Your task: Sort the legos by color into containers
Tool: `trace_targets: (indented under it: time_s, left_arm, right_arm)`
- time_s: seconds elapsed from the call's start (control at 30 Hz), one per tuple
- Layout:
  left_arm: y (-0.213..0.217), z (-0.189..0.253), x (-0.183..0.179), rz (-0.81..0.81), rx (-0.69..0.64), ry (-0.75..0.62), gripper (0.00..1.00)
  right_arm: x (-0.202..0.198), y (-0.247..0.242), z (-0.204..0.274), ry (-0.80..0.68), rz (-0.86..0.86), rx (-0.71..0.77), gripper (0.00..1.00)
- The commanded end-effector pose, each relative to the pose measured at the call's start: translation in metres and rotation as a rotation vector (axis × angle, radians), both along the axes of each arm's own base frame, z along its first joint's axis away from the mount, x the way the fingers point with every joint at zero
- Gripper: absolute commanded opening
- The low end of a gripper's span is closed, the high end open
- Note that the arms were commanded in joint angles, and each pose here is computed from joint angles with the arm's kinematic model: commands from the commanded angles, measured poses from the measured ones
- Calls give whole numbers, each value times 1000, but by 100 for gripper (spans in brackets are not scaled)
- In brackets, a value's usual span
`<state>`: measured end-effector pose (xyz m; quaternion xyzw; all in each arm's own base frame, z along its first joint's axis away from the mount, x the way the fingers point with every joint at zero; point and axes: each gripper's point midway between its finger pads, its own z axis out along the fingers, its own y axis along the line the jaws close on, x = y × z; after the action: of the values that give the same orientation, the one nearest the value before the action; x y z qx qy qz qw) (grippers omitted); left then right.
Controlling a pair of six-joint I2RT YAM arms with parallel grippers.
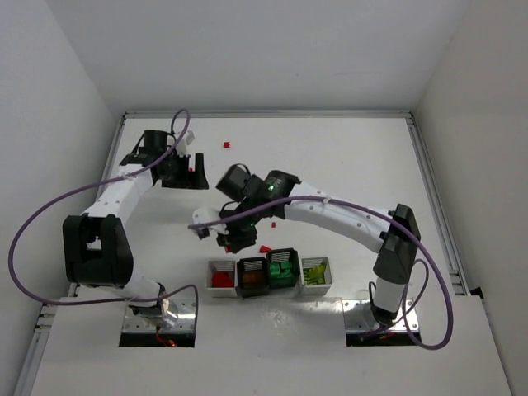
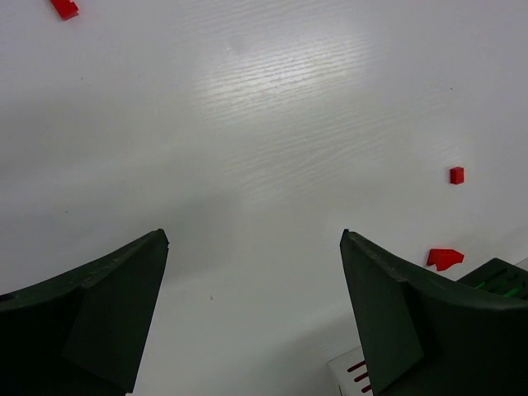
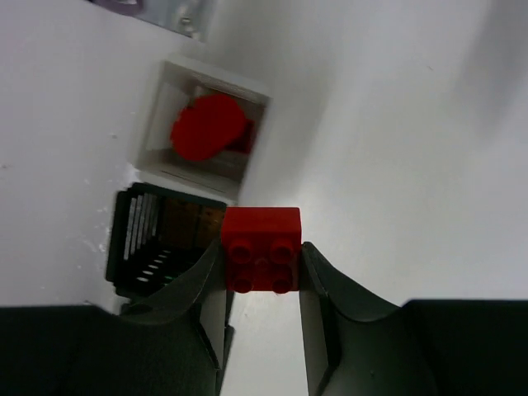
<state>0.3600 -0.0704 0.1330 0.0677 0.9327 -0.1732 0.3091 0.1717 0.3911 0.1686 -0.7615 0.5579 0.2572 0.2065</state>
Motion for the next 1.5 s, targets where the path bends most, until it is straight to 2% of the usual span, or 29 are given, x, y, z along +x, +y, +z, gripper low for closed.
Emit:
trace_targets:
  time_s: [0.0, 0.27, 0.47, 0.57, 0.6, 0.63, 0.77, 0.87, 0.93, 1.1, 1.13, 1.2, 1.23, 1.33, 1.43, 1.47]
  left_arm:
    - [1, -8, 4, -12, -20, 7, 92]
    - [-7, -40, -5, -3, -73, 98, 92]
    - [-4, -38, 4, 28, -63, 87, 92]
    - [-4, -38, 4, 21, -59, 84, 92]
    - [-7, -38, 3, 12, -58, 84, 92]
    - [-8, -34, 3, -2, -62, 70, 92]
    - [-14, -41, -5, -21, -91, 92, 93]
    - [-19, -41, -7, -40, -117, 93, 92]
    - [-26, -42, -10, -64, -138, 93, 90]
    - [-56, -28, -18, -148, -112, 51, 80]
    - [-59, -27, -18, -142, -86, 51, 76]
    - [-74, -27, -25, -179, -54, 63, 73]
    - [-90, -24, -29, -220, -26, 48, 71]
    - [-120, -26, -50, -296, 0, 90, 69]
    - [-148, -38, -73, -357, 5, 165, 65]
    - [-154, -36, -74, -371, 24, 150, 64]
  right_arm:
    - [-23, 15, -1, -18, 130, 16, 0]
    - [-58, 45, -23, -31, 228, -86, 0]
    - [-64, 41, -34, -33, 239, -134, 13]
    - [-66, 39, -39, -36, 234, -160, 33]
    - [-66, 39, -39, -30, 225, -162, 46]
    - [-64, 41, -39, -43, 220, -158, 53]
    - [-56, 42, -28, -96, 167, -112, 72]
    - [-53, 48, -19, -109, 137, -70, 73]
    - [-44, 54, 1, -97, 48, -17, 73]
    - [31, 57, 78, -152, -353, 222, 73]
    - [57, 45, 88, -164, -455, 243, 73]
    - [84, 29, 113, -139, -620, 324, 73]
    - [111, 9, 115, -153, -733, 335, 75]
    - [158, -39, 144, -173, -972, 428, 82]
    - [179, -79, 159, -198, -1121, 463, 85]
    - [189, -97, 162, -209, -1173, 469, 87]
